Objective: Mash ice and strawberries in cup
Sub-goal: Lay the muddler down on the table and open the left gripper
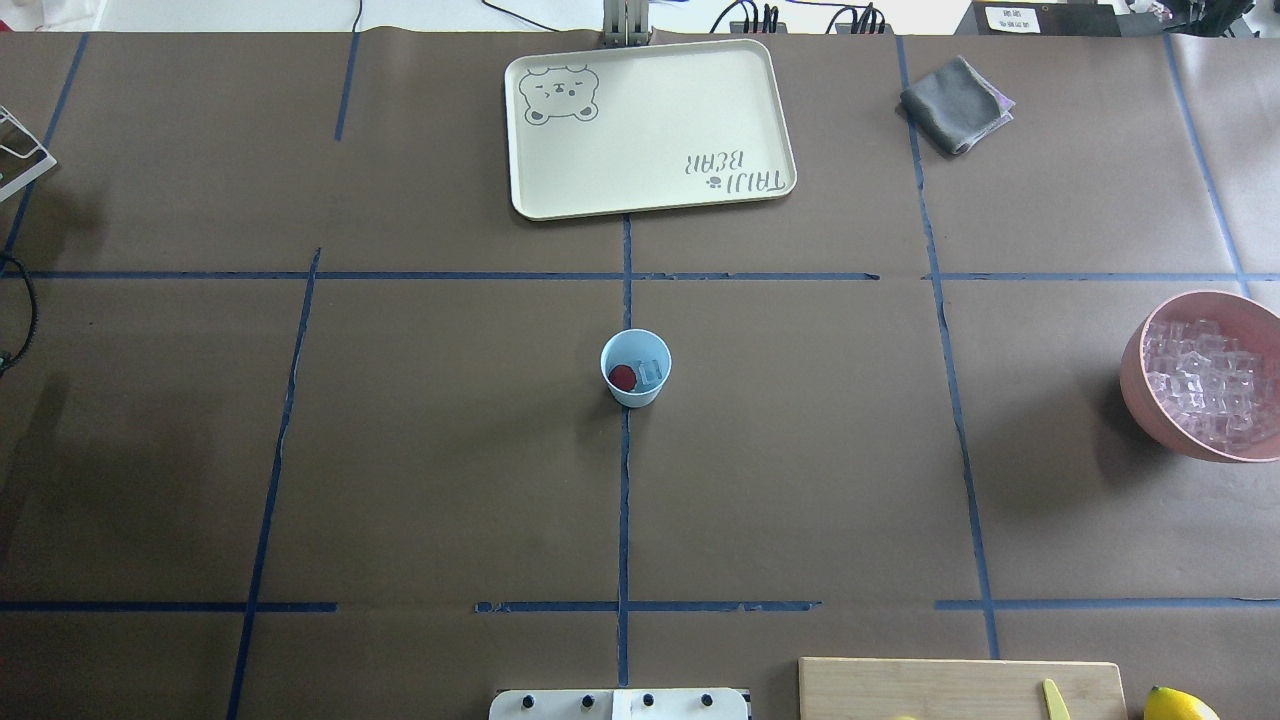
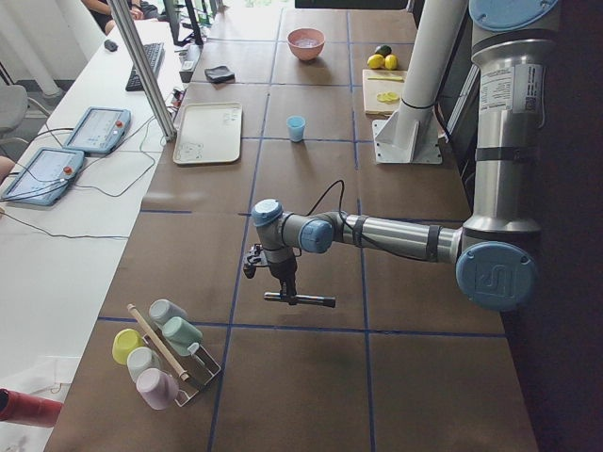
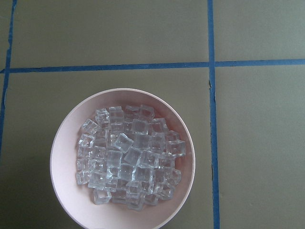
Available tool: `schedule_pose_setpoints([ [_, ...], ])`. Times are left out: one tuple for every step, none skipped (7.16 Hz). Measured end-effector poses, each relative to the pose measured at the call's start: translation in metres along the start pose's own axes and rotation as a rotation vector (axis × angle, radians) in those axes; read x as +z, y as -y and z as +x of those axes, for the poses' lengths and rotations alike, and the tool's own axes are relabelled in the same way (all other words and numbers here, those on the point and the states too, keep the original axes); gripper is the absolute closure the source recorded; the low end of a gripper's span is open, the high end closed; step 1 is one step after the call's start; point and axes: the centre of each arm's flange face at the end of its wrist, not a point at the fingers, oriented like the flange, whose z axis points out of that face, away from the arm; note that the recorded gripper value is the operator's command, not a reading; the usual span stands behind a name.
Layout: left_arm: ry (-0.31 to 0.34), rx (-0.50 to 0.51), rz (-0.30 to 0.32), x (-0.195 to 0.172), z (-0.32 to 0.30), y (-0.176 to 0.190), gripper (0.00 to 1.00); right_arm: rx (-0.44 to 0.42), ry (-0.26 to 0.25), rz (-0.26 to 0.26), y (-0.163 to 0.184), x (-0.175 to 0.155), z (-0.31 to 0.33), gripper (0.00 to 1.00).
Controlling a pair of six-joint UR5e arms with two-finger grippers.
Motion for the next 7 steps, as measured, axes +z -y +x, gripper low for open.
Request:
schedule_pose_setpoints([
  [0.002,0.005,-0.006,0.003,0.003,-0.001,0.01,0.000,0.000,0.001,0.000,0.000,0.000,0.01],
  [0.005,0.016,-0.011,0.007,0.008,-0.002,0.00,0.000,0.000,0.001,0.000,-0.001,0.000,0.01],
  [0.005,0.026,-0.014,0.009,0.013,-0.004,0.00,0.000,0.000,0.002,0.000,-0.001,0.000,0.01],
  [0.004,0.034,-0.012,0.008,0.016,-0.004,0.00,0.001,0.000,0.002,0.000,-0.001,0.000,0.01],
  [-0.003,0.042,0.000,0.001,0.020,-0.005,0.00,0.003,0.000,0.003,-0.001,-0.002,0.001,0.01],
  [-0.021,0.055,0.023,-0.014,0.027,-0.008,0.00,0.004,0.000,0.005,0.000,-0.002,0.001,0.01],
  [-0.056,0.060,0.049,-0.042,0.030,-0.018,0.00,0.006,0.006,0.005,0.000,-0.003,0.001,0.01],
])
